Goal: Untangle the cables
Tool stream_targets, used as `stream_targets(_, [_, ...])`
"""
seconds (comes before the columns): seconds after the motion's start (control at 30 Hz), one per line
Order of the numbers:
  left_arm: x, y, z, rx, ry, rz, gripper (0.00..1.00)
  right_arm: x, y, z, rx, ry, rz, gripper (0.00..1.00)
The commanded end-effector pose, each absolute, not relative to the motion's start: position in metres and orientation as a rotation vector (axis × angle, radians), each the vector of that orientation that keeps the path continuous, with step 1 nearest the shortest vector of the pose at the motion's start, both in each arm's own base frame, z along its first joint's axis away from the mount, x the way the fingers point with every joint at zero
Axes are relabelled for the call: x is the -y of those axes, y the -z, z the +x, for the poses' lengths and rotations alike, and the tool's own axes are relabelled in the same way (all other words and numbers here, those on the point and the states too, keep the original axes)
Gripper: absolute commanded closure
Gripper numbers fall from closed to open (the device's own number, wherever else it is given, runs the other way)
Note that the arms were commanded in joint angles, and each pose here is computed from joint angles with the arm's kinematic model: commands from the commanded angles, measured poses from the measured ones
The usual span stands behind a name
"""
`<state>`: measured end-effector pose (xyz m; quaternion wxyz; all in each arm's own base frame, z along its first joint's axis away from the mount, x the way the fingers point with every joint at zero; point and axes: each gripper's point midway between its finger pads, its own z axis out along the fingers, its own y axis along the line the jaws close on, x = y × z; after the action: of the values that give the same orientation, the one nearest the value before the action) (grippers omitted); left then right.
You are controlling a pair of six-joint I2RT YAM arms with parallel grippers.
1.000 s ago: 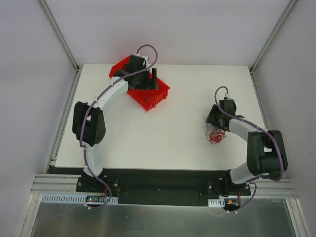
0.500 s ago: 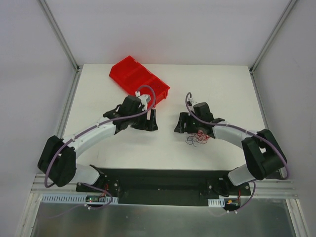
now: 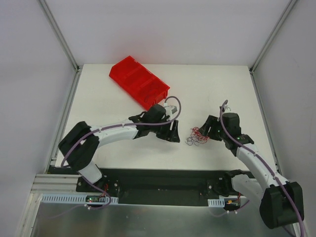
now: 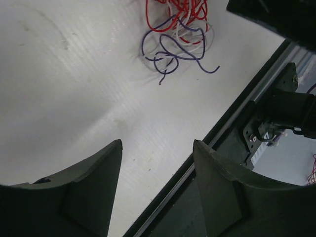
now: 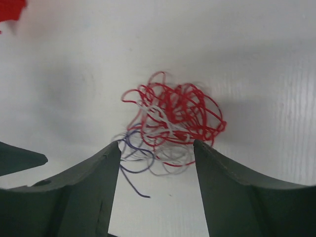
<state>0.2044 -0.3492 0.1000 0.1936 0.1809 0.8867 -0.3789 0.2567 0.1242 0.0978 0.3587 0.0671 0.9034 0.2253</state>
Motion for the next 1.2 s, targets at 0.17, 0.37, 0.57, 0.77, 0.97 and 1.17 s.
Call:
stream_targets(0.17, [0.422, -0.081, 0.209, -2.515, 1.17, 0.602, 0.46, -0.115, -0.067, 0.237, -2.335, -0.619, 0.185, 0.38])
stream_targets(0.37, [0.436, -0.058, 0.206, -2.587, 1.178, 0.587, 0.53, -0.116, -0.062, 0.245, -2.338, -0.614, 0.152, 0.38])
stream_targets(0.57, [0.441, -0.046, 0.212, -2.608, 1.152, 0.571, 0.62, -0.118, -0.06, 0.246, -2.338, -0.622, 0.135, 0.38])
stream_targets(0.77, [0.442, -0.047, 0.209, -2.619, 1.152, 0.562, 0.88, -0.116, -0.056, 0.245, -2.353, -0.619, 0.143, 0.38])
stream_targets(0.97, [0.435, -0.058, 0.214, -2.557, 1.096, 0.599, 1.0, -0.126, -0.055, 0.25, -2.373, -0.669, 0.111, 0.34])
stream_targets(1.17, [0.415, -0.1, 0.213, -2.433, 1.028, 0.668, 1.0, -0.133, -0.053, 0.256, -2.399, -0.648, 0.183, 0.39])
